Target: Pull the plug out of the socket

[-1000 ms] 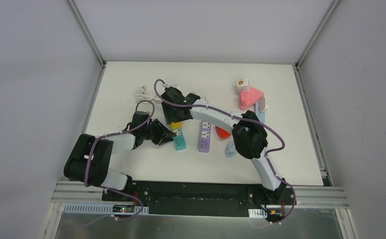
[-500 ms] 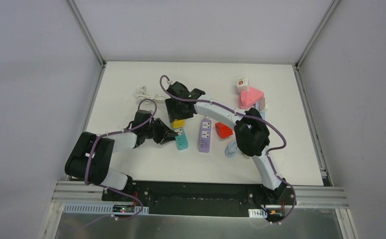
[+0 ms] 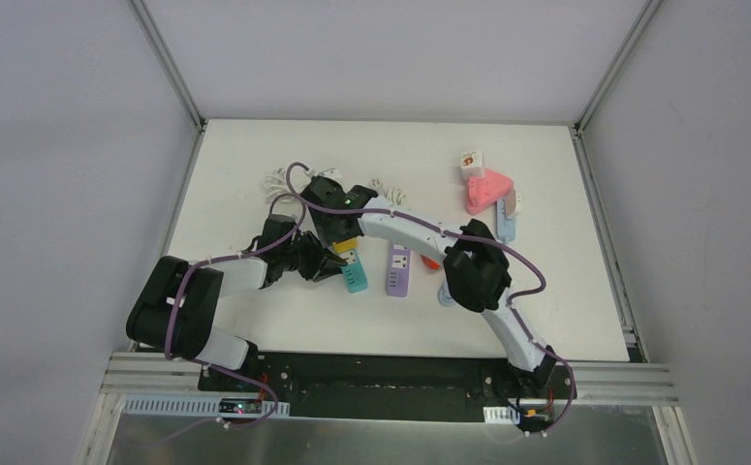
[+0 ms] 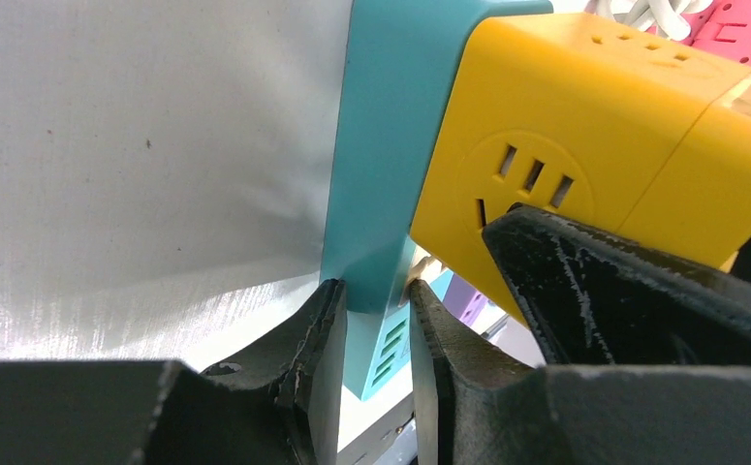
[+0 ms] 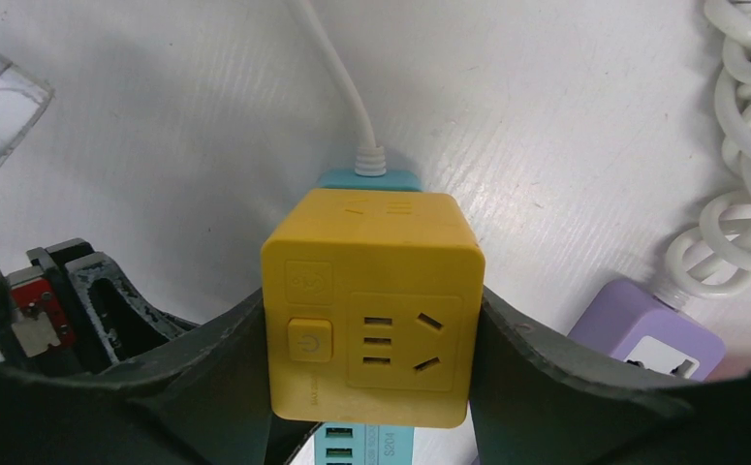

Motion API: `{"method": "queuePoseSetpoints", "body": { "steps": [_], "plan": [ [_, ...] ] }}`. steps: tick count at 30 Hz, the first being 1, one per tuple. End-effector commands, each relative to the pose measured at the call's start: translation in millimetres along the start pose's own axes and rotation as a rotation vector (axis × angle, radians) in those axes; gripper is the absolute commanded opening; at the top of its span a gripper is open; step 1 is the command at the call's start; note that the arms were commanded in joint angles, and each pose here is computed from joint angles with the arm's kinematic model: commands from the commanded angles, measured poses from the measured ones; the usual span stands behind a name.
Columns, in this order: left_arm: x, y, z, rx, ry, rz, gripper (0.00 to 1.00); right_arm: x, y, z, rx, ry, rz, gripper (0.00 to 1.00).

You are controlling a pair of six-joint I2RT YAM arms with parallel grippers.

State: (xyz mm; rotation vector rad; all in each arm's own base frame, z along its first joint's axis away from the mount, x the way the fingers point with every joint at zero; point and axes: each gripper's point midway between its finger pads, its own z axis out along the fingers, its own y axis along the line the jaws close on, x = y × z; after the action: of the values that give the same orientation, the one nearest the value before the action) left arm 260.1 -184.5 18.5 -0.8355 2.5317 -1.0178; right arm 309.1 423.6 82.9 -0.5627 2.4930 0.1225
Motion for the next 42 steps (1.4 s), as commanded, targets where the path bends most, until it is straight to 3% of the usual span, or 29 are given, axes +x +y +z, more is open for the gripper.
{"method": "queuePoseSetpoints", "body": {
  "steps": [1,4,8,14,17,25,31,36,42],
  "plan": [
    [21.4,114.9,-7.3,-0.436,-0.008,-0.038,0.23,-54.2,29.7,-72.5,-0.299,-0.091,0.137,0.00],
    [21.8,115.1,-7.6,-0.436,-0.007,-0.037,0.23,-55.8,35.7,-85.8,-0.470,-0.056,0.205,0.00],
    [21.9,115.1,-7.8,-0.435,-0.007,-0.037,0.23,-53.4,36.4,-85.1,-0.489,-0.057,0.218,0.00],
    [21.7,115.0,-7.5,-0.436,-0.008,-0.034,0.23,-49.6,26.2,-67.5,-0.157,-0.159,0.057,0.00],
    [21.3,114.4,-7.3,-0.435,-0.008,-0.033,0.23,-52.6,21.2,-65.8,-0.093,-0.167,0.030,0.00],
    [21.7,114.6,-7.2,-0.436,-0.007,-0.035,0.22,-67.3,35.9,-106.1,-0.512,-0.126,0.208,0.00],
    [22.5,109.5,-7.1,-0.416,0.001,-0.038,0.23,-63.5,-0.2,-82.7,-0.297,-0.153,0.221,0.00],
    [14.4,78.6,-7.4,-0.305,-0.021,-0.023,0.26,-69.0,-26.5,-82.6,-0.184,-0.213,0.247,0.00],
    [-3.7,29.9,-31.1,-0.228,-0.067,0.077,0.41,-66.4,-50.1,-84.0,-0.138,-0.244,0.303,0.00]
  ]
}}
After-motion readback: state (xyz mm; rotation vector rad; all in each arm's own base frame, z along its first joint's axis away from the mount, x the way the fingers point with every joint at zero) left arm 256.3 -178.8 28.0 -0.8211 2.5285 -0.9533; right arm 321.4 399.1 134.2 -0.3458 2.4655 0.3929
